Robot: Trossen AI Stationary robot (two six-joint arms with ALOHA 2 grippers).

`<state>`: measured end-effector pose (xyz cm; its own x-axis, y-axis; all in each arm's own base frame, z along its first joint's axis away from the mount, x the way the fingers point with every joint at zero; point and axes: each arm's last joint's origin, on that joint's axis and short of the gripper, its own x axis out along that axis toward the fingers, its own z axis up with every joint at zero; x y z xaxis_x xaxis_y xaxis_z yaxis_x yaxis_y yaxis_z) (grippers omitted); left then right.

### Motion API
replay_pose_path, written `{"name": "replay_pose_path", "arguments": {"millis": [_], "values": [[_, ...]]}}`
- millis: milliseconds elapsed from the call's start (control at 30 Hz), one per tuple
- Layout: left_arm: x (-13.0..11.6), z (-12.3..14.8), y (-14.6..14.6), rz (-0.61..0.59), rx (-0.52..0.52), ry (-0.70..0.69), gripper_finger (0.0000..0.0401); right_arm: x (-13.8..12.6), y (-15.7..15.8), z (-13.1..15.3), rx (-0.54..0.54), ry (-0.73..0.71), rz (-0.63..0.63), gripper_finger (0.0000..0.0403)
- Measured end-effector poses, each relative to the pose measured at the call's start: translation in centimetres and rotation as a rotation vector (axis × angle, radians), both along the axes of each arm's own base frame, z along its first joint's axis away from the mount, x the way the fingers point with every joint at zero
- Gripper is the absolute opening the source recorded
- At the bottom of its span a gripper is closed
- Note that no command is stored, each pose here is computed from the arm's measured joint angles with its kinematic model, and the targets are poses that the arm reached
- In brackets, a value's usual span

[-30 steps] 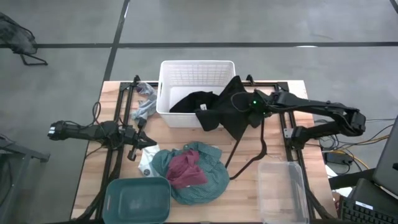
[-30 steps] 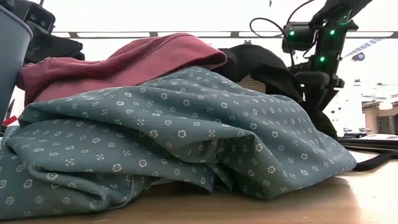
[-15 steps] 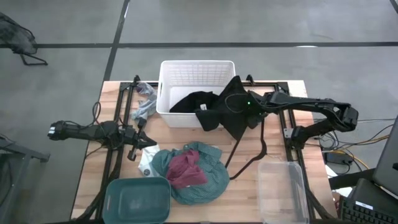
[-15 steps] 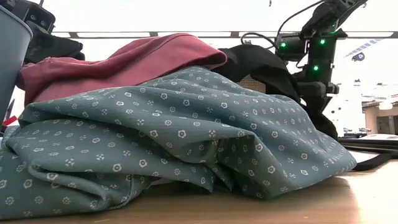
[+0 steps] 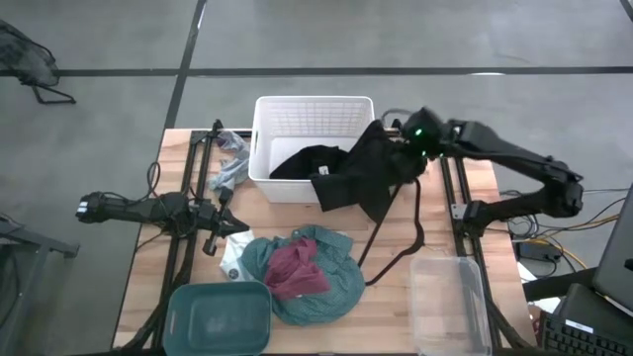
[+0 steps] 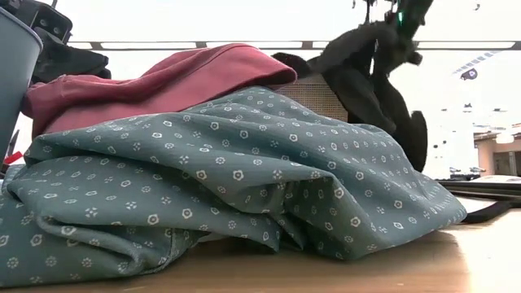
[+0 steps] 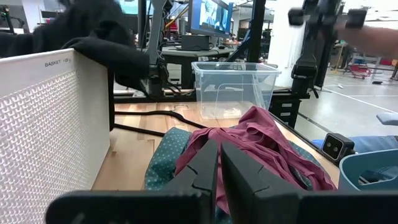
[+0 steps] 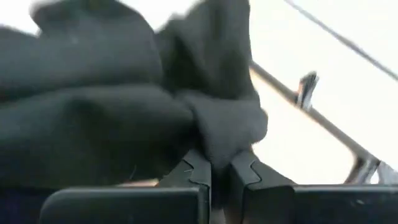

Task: Pick & Place Cloths
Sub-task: Put the black shirt into the white bin

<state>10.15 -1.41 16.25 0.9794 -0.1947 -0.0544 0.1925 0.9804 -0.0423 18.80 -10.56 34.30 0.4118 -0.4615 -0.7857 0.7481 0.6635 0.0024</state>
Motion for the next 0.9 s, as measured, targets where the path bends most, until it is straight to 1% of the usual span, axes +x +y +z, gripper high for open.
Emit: {"name": "replay_pose_path", "arguments": {"millis": [133, 267, 367, 533, 700, 900], "values": [[0.0, 0.0, 0.0, 0.000, 0.000, 0.000, 0.0026, -0.2, 0.1, 5.2, -0.096, -0.143, 0.024, 0.0009], [0.0, 0.0, 0.0, 0.000, 0.000, 0.000, 0.0026, 0.1, 0.0, 9.3, -0.168, -0.260, 0.061, 0.0009], [0.0, 0.0, 0.0, 0.000, 0.000, 0.000, 0.0026, 1.0, -0.3, 11.8, -0.187, -0.368, 0.107, 0.0008], [0.0, 0.0, 0.0, 0.000, 0.000, 0.000, 0.0026, 3.4, -1.2, 15.4, -0.248, -0.522, 0.209, 0.0008], [0.0, 0.0, 0.0, 0.000, 0.000, 0.000, 0.0026, 6.1, -2.5, 18.3, -0.345, -0.608, 0.262, 0.0008], [0.0, 0.0, 0.0, 0.000, 0.000, 0.000, 0.0026, 10.5, -4.8, 19.0, -0.385, -0.627, 0.302, 0.0008]]}}
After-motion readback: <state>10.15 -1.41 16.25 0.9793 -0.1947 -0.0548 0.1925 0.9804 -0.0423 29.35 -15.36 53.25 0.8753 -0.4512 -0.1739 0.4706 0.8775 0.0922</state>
